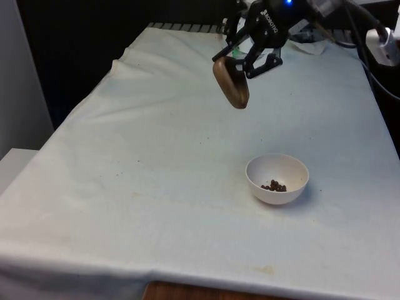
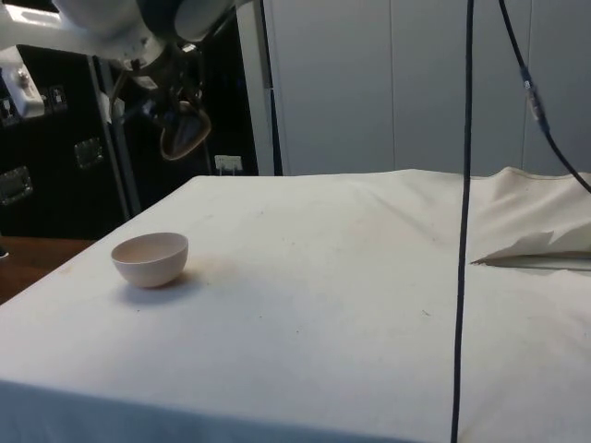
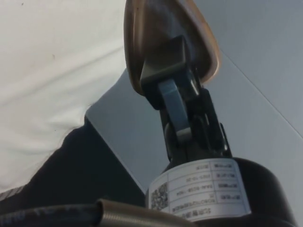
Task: Pour the coffee beans from the cup into the bowl.
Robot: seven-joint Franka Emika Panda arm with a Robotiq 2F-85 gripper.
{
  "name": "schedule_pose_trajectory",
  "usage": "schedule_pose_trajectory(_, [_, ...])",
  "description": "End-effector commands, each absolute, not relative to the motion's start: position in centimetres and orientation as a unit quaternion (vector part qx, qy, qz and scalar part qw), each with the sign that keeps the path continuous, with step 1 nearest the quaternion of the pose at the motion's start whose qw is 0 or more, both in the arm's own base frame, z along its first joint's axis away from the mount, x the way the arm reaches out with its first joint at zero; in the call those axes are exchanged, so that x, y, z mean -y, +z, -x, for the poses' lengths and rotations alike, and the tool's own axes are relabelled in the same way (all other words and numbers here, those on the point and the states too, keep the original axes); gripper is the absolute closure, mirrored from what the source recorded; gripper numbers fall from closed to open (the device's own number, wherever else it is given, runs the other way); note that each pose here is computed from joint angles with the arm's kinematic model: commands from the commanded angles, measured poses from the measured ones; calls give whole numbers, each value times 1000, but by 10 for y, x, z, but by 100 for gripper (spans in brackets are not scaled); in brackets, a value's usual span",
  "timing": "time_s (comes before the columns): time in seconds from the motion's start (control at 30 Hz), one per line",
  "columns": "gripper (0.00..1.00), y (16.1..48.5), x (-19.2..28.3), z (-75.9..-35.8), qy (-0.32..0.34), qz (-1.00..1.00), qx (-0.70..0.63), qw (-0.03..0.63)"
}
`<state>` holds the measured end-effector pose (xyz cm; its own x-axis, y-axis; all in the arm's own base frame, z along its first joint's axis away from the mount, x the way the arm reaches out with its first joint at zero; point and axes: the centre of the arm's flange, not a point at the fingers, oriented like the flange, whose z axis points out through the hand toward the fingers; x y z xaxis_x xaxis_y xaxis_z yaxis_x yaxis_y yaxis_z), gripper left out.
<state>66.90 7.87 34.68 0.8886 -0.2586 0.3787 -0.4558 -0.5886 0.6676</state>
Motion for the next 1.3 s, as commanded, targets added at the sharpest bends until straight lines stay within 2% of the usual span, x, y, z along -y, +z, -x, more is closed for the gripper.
schedule_pose_trajectory(0.0, [99, 348, -76, -669, 122, -889, 201, 394])
schedule_pose_trajectory(1.27, [99, 339, -49, -665, 85, -913, 240, 318])
